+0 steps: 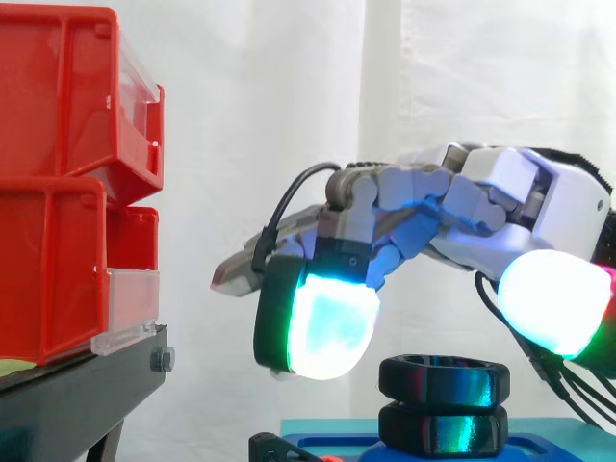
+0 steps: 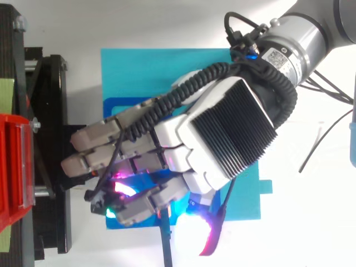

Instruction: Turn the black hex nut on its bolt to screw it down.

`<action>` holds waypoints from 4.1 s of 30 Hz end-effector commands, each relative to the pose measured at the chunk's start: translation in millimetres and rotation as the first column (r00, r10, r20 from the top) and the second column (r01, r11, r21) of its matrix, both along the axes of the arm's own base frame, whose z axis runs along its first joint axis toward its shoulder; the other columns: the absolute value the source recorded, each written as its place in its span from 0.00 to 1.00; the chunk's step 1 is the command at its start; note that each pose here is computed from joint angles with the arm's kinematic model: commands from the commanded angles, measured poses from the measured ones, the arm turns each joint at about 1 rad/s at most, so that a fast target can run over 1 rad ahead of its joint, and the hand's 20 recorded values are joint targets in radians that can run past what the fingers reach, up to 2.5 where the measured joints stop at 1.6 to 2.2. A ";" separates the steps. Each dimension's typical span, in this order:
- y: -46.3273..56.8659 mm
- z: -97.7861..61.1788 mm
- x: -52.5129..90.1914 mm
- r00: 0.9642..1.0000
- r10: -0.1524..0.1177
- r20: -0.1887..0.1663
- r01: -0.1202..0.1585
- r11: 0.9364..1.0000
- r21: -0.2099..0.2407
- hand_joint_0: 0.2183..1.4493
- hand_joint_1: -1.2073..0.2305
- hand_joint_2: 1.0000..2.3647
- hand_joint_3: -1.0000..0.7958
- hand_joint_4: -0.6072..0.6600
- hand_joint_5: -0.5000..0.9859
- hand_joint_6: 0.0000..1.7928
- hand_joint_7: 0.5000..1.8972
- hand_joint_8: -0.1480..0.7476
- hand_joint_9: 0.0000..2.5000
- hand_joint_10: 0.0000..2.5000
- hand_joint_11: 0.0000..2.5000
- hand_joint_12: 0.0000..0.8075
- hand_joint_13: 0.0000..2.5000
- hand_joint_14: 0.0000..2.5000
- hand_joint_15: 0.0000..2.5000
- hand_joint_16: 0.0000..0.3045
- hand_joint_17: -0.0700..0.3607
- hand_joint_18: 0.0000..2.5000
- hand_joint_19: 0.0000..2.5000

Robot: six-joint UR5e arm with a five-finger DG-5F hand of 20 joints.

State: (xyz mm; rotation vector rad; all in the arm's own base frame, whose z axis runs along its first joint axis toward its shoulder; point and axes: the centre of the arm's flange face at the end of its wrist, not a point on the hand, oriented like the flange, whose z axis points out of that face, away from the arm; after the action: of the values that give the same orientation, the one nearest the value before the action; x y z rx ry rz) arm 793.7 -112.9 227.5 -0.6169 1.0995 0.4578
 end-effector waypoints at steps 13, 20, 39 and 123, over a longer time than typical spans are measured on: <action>-7.9 -1.7 -1.7 1.000 -0.015 -0.011 0.015 1.000 0.000 0.24 0.73 0.00 0.28 0.63 0.31 0.28 0.61 0.51 0.42 0.00 0.09 0.45 0.28 0.00 0.06 0.16 0.42 0.26 0.12; -11.4 -2.0 -2.6 1.000 -0.021 -0.009 0.021 1.000 -0.006 0.24 0.73 0.00 0.28 0.61 0.31 0.31 0.62 0.51 0.42 0.00 0.09 0.45 0.28 0.00 0.06 0.16 0.42 0.26 0.12; -19.8 -3.8 -6.5 1.000 -0.006 -0.011 0.006 1.000 -0.021 0.24 0.72 0.00 0.28 0.60 0.32 0.34 0.56 0.50 0.43 0.00 0.10 0.44 0.28 0.00 0.06 0.16 0.42 0.26 0.11; -5.4 18.0 2.7 0.993 0.059 -0.104 -0.052 0.997 0.065 0.20 0.73 0.00 0.28 0.67 0.30 0.28 0.50 0.50 0.41 0.00 0.09 0.47 0.24 0.00 0.05 0.18 0.44 0.22 0.10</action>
State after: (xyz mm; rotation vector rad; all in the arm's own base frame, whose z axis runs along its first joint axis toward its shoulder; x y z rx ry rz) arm 795.6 -122.4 246.3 -0.5872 1.1557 0.5737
